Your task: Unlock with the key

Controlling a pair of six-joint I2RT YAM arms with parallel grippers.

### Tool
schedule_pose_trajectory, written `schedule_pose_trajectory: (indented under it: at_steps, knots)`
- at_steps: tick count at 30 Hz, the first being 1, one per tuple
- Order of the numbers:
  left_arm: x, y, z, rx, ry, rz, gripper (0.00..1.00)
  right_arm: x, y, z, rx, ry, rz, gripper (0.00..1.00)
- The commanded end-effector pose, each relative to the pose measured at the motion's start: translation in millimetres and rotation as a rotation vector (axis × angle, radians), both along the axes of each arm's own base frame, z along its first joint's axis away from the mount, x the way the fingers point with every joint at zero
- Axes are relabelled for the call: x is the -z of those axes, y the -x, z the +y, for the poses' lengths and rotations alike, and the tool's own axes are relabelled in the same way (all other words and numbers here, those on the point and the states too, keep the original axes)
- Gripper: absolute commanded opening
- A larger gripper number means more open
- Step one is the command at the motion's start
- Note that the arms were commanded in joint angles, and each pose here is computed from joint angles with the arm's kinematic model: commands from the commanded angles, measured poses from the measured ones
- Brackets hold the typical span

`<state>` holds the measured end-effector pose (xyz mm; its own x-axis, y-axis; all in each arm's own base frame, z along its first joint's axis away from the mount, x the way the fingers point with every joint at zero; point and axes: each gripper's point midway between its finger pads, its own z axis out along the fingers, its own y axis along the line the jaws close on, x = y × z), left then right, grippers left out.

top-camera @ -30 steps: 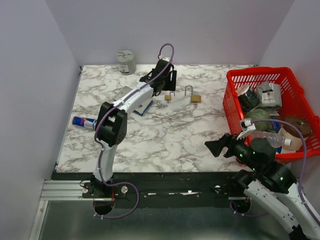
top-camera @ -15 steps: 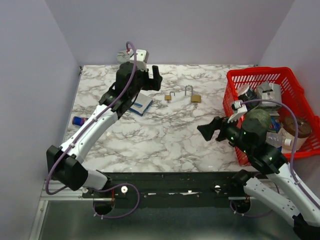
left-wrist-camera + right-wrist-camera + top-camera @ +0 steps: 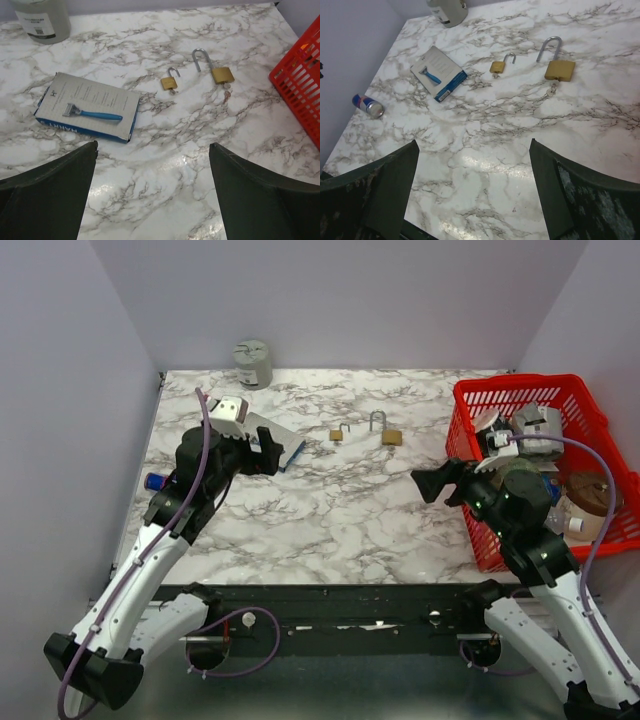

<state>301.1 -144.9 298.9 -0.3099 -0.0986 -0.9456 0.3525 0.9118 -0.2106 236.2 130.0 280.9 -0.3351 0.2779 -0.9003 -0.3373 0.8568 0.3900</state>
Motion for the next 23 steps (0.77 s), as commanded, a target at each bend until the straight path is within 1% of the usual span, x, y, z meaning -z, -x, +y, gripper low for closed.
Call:
schedule_pose_trajectory:
  at_steps: [1,9,23]
  knots:
    - [19,16,8,0.006,-0.024,0.009,0.99,-5,2,-5,0.002,0.015,-0.062,1.0]
    - [7,18,20,-0.061,-0.002,-0.037,0.99,2,3,-5,0.004,0.015,-0.053,1.0]
    - [14,17,24,-0.086,-0.001,-0.027,0.99,3,2,-4,0.001,0.007,-0.067,1.0]
